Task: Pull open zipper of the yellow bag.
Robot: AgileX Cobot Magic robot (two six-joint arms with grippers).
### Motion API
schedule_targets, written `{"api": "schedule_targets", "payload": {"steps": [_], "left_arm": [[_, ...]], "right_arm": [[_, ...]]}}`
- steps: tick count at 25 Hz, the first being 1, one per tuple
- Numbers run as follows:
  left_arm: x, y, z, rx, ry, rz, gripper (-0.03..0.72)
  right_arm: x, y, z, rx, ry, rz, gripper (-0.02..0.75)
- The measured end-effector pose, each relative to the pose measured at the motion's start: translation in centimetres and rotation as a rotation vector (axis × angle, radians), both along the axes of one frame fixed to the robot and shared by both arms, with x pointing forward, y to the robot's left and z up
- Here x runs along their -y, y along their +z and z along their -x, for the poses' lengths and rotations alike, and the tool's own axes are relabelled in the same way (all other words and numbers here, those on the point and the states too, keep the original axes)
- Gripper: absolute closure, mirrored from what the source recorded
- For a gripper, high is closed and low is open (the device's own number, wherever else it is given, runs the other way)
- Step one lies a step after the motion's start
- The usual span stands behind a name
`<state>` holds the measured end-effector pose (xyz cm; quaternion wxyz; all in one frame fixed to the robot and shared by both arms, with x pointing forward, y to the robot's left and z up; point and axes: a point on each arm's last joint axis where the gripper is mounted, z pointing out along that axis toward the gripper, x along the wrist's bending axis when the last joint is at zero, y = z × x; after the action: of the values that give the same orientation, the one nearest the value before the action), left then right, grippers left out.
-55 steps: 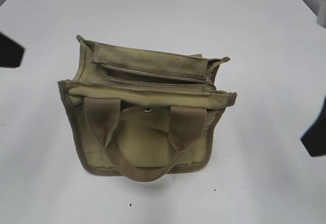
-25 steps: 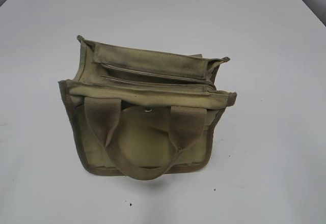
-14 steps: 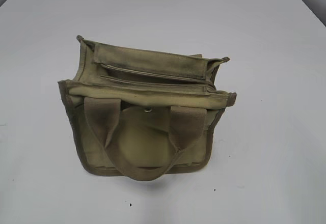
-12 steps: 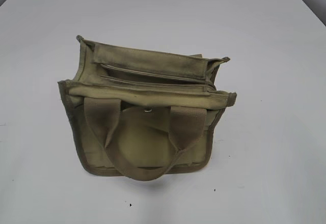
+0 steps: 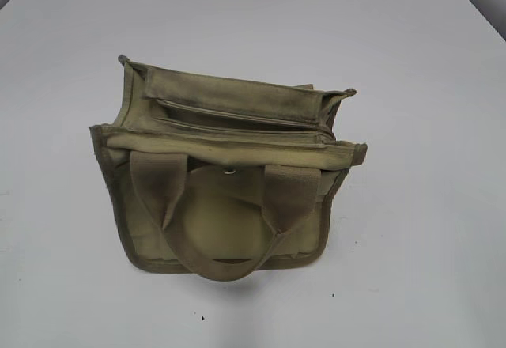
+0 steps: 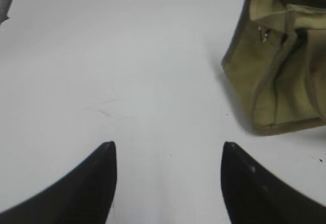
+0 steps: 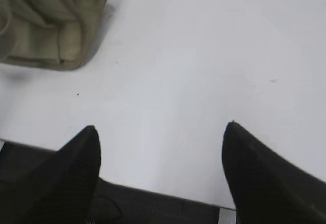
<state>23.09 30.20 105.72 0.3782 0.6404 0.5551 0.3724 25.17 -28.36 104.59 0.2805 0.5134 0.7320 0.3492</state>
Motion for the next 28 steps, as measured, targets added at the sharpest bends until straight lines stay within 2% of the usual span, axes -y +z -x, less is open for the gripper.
{"api": "schedule_targets", "payload": {"steps": [3,6,28], "left_arm": [[0.0,0.0,0.0,0.0,0.045,0.0,0.198],[0.0,0.0,0.0,0.0,0.046,0.0,0.198],[0.0,0.0,0.0,0.001,0.046,0.0,0.23]], "right_arm": [[0.1,0.1,1.2,0.085,-0.069,-0.004,0.163],[0.1,0.1,1.9,0.137,-0.079,-0.009,0.163],[-0.8,0.4,2.0,0.147,-0.021,-0.12,0.163]]}}
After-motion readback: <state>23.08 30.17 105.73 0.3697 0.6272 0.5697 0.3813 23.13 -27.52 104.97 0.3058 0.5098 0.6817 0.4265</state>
